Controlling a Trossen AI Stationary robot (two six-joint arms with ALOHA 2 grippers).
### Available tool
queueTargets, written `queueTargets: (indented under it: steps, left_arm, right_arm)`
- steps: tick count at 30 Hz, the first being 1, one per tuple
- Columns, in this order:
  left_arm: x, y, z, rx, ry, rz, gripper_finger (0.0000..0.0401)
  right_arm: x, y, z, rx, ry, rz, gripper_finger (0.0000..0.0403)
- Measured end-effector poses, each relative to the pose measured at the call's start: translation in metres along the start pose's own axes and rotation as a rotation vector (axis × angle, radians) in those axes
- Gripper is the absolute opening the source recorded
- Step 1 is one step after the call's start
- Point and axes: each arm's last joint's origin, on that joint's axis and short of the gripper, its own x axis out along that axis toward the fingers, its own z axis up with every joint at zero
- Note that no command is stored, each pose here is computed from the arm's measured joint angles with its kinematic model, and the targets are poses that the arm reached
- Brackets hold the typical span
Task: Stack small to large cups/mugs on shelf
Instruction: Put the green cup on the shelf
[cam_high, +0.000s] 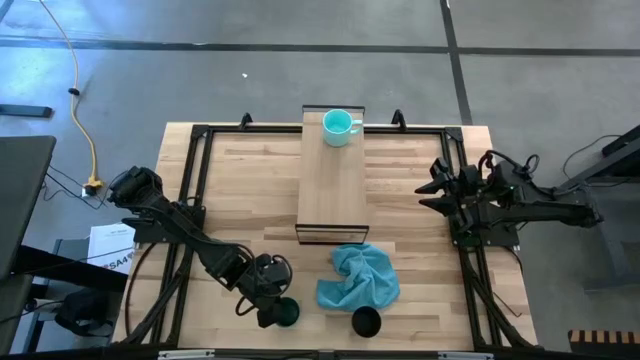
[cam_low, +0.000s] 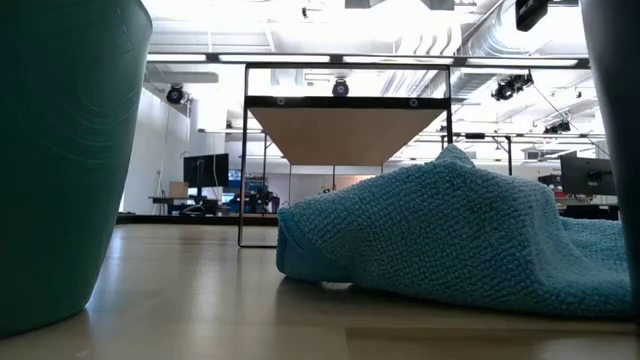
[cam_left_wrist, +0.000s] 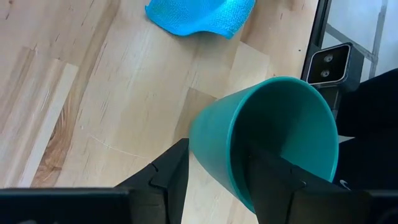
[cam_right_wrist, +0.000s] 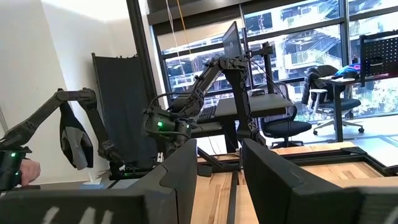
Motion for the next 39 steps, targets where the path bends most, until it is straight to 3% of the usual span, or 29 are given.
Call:
queueTargets:
  steps: [10,24,39]
  left_arm:
    - [0.0000,0.0002,0.0002,-0.002,0.000,0.001,0.0127]
    - [0.0000,0.0003,0.0002,-0.020,0.000,0.003,0.0006]
    - [-0.0001,-0.0021,0.0027,-0.055,-0.041,-0.013,0.0003]
  right_arm:
    - [0.0000,0.0000,0.0000,0.000,0.000,0.000,0.0119]
    - [-0.0001,-0.0004,-0.0019,0.005,0.022,-0.005,0.0119]
    - [-0.0001,-0.0007,-0.0032,0.008,0.035,-0.007,0.0119]
